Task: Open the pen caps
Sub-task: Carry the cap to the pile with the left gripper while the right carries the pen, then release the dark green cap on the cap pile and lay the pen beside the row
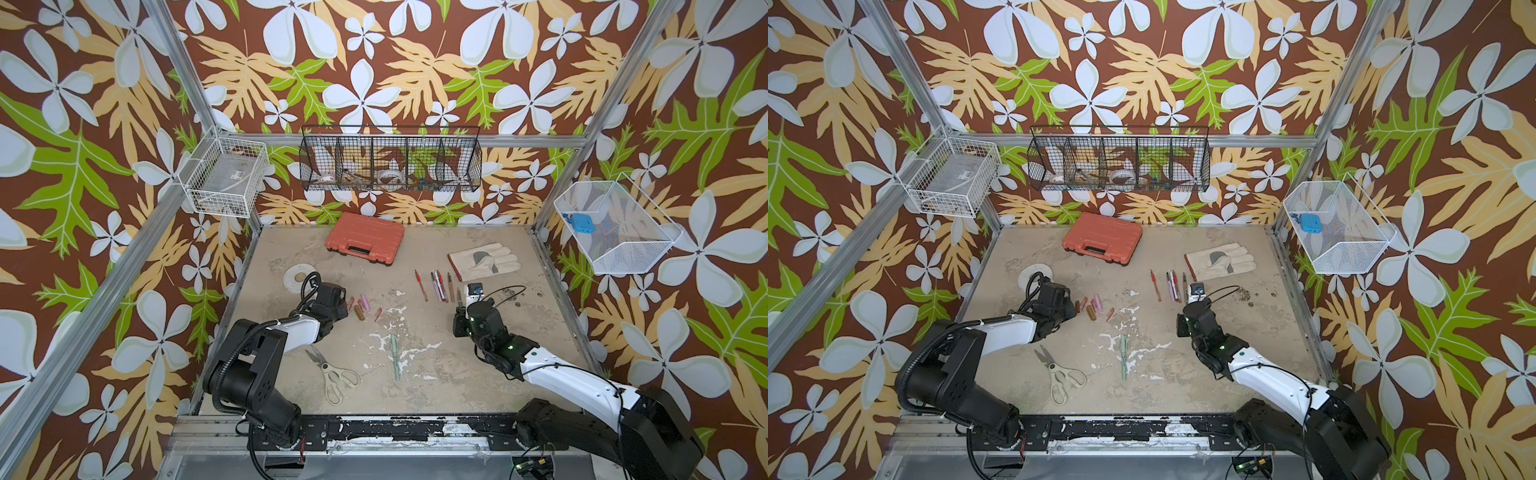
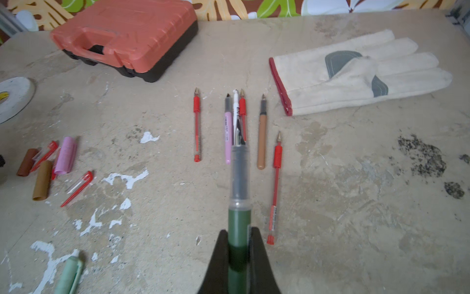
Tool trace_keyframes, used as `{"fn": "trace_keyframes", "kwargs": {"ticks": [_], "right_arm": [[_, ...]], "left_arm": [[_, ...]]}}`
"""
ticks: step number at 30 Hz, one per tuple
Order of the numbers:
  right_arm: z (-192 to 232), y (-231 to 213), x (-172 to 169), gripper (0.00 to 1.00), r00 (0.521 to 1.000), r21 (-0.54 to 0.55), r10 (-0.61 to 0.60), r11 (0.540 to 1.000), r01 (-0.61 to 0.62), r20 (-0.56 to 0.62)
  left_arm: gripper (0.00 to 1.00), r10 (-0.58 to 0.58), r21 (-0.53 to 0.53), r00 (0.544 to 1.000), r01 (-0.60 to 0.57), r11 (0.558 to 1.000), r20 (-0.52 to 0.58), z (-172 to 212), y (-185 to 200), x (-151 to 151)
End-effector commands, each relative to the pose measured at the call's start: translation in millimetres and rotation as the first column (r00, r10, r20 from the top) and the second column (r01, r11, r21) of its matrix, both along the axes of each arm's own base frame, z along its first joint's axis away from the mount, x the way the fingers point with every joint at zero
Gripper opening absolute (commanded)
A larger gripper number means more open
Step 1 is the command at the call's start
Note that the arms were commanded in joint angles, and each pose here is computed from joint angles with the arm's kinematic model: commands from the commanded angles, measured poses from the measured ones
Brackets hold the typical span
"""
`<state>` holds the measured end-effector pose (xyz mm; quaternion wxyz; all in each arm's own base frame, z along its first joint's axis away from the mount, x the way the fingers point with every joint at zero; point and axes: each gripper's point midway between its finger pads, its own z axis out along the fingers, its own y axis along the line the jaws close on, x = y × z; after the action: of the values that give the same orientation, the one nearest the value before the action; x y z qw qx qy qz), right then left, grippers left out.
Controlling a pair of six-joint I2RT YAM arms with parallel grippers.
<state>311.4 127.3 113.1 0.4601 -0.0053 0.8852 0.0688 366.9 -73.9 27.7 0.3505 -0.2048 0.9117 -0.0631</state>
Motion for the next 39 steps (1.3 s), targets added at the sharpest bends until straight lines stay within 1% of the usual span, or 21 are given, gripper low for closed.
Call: {"fn": "trace_keyframes", "kwargs": {"ticks": [1,2,5,9,11,14,16,20,24,30,35,39], "right_arm": [[-12.4,-4.1,8.4,0.0,0.999,0.083,-0.007,0.996,0.011,-0.051],[-18.6,-9.5,10.9,0.0,0.997,0.089,-0.024,0.996,0.03,-0.069],[-30.6,-28.3,23.8,0.0,0.988,0.078,-0.095,0.991,0.105,-0.121],[-43.9,-43.6,40.0,0.0,0.974,-0.01,-0.166,0.986,0.166,-0.157],[-49.9,-44.0,49.4,0.0,0.968,-0.023,-0.17,0.985,0.169,-0.183],[-61.3,-45.4,61.6,0.02,0.956,-0.054,-0.183,0.983,0.176,-0.227],[-65.1,-47.8,69.8,0.03,0.951,-0.078,-0.197,0.98,0.183,-0.24],[-72.3,-52.9,78.0,0.05,0.942,-0.104,-0.213,0.976,0.192,-0.261],[-82.5,-61.8,82.9,0.07,0.929,-0.113,-0.231,0.972,0.207,-0.29],[-92.8,-67.3,84.8,0.12,0.919,-0.118,-0.239,0.97,0.212,-0.313],[-96.8,-66.3,83.2,0.25,0.913,-0.107,-0.241,0.97,0.218,-0.328],[-84.2,-65.4,83.4,0.29,0.92,-0.085,-0.243,0.97,0.228,-0.308]], "left_arm": [[0.07,-0.015,0.01,1.0,0.016,1.0,-0.015,-5.1,0.4,2.1],[0.08,-0.017,0.011,1.0,0.017,1.0,-0.017,-6.2,0.5,2.5],[0.17,-0.022,0.013,0.999,0.022,1.0,-0.028,-9.4,0.6,1.7],[0.26,-0.028,0.001,0.999,0.028,1.0,-0.021,-6.2,-1.2,1.1],[0.29,-0.031,-0.007,0.999,0.031,0.999,-0.018,-5.1,-2.4,-0.1],[0.35,-0.035,-0.027,0.999,0.035,0.999,-0.02,-5.0,-5.2,-0.4],[0.41,-0.034,-0.033,0.999,0.034,0.999,-0.017,-2.7,-5.9,-0.4],[0.46,-0.04,-0.057,0.999,0.04,0.998,0.015,9.6,-8.9,-0.3],[0.49,-0.06,-0.079,0.996,0.064,0.995,0.059,26.0,-15.0,-1.8],[0.49,-0.089,-0.05,0.986,0.097,0.994,0.142,52.2,-28.6,-9.9],[0.49,-0.087,-0.058,0.975,0.101,0.993,0.206,73.1,-32.0,-17.8],[0.5,-0.104,-0.064,0.967,0.122,0.99,0.233,82.6,-38.4,-22.5]]}}
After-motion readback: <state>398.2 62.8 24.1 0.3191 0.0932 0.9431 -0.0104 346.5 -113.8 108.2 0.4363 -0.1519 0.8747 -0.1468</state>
